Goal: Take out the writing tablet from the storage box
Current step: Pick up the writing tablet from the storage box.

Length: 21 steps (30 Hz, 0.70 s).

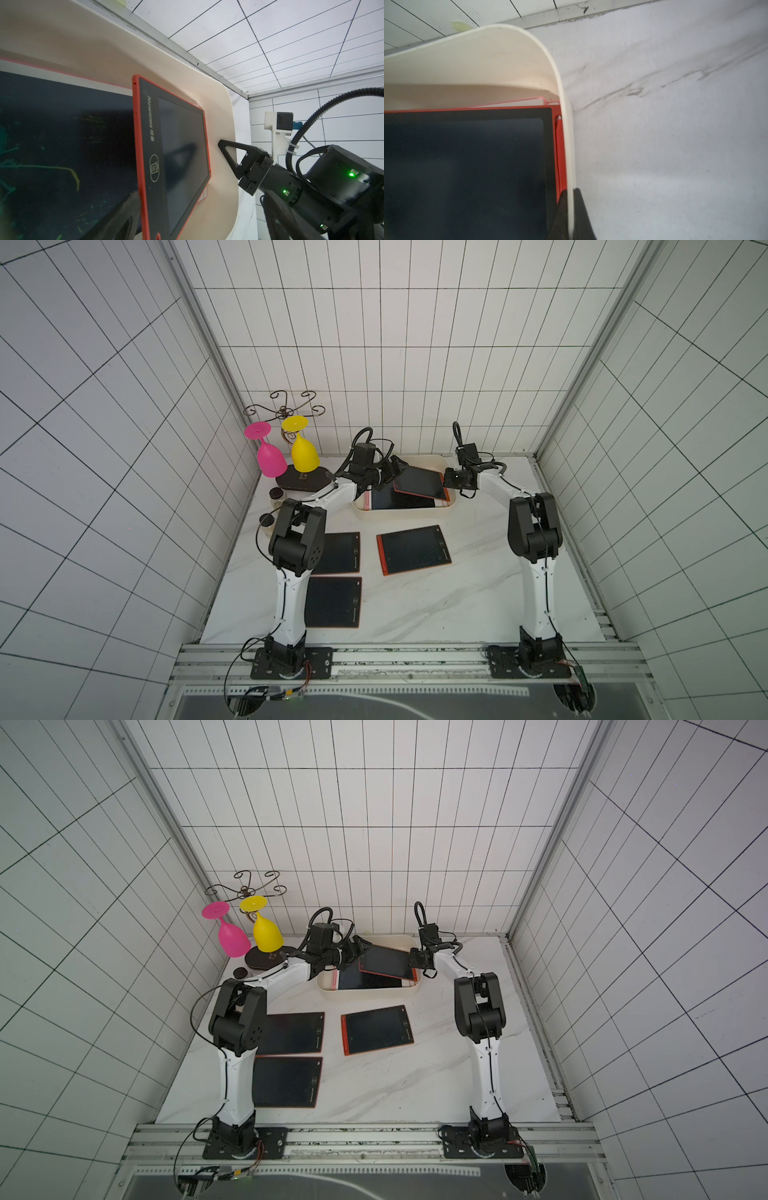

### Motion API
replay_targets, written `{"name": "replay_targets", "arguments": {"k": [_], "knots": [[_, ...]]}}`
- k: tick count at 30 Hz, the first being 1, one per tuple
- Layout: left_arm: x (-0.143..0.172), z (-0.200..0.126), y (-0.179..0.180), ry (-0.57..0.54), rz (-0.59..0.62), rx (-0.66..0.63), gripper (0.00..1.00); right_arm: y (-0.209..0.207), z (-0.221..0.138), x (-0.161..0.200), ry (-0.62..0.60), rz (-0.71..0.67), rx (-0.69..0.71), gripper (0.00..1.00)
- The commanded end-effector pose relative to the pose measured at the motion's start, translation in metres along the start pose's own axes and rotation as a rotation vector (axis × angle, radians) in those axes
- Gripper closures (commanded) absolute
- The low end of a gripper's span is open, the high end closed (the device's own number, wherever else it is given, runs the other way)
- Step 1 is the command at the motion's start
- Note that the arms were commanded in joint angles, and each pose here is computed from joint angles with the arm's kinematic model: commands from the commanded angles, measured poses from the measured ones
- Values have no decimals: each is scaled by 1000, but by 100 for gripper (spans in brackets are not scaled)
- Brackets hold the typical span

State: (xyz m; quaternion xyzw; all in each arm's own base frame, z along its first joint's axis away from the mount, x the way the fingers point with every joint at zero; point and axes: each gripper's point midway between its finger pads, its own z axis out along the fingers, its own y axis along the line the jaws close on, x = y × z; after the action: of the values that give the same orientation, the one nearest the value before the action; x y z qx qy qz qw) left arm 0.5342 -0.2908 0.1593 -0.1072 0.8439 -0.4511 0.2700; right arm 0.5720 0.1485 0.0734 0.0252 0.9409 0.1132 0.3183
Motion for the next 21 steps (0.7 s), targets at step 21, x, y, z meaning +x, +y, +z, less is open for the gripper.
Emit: {"name": "replay_targets", "arguments": {"k": [21], "knots": [[5,-6,-19,42,32,58,11,31,-7,1,-10,24,-139,100]]}}
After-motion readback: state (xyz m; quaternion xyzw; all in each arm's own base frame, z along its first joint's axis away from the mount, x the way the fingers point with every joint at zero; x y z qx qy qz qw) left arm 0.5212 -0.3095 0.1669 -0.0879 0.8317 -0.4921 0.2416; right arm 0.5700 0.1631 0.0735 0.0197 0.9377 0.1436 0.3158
